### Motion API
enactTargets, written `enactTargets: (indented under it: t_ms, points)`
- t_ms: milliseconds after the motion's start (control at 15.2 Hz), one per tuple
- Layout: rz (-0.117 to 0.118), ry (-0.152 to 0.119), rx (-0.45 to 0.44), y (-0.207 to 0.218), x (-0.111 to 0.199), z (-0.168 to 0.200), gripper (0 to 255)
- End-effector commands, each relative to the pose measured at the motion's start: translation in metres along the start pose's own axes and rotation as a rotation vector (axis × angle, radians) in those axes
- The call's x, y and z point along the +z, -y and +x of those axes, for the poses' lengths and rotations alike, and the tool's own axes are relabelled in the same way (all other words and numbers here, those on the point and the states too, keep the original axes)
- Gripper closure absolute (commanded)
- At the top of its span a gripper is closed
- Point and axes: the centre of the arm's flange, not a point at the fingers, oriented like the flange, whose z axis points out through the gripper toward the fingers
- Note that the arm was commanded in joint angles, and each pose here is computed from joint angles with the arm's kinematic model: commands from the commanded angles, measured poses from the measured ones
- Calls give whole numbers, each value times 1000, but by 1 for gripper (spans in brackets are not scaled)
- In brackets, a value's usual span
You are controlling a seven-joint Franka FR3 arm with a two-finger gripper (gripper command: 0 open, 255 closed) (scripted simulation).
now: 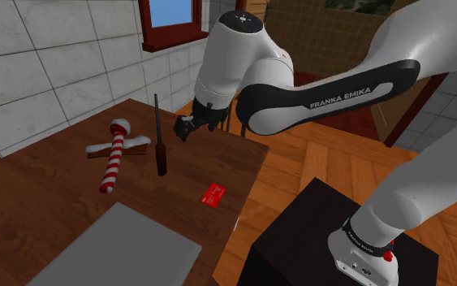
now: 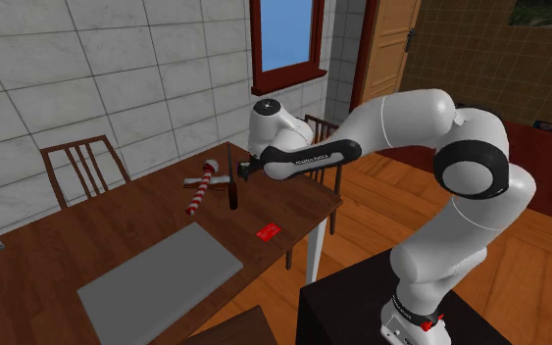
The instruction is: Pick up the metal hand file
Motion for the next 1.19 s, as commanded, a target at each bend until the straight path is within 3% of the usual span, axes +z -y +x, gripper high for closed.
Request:
enactTargets:
  t_ms: [0, 462, 1056, 1122]
  points:
    - [-6, -30, 8, 21, 15, 8, 0]
    - [-32, -121, 25, 94, 57, 37, 0]
    - [-32, -121, 25, 95, 94, 20, 0]
    - [-32, -121, 25, 95, 93, 20, 255]
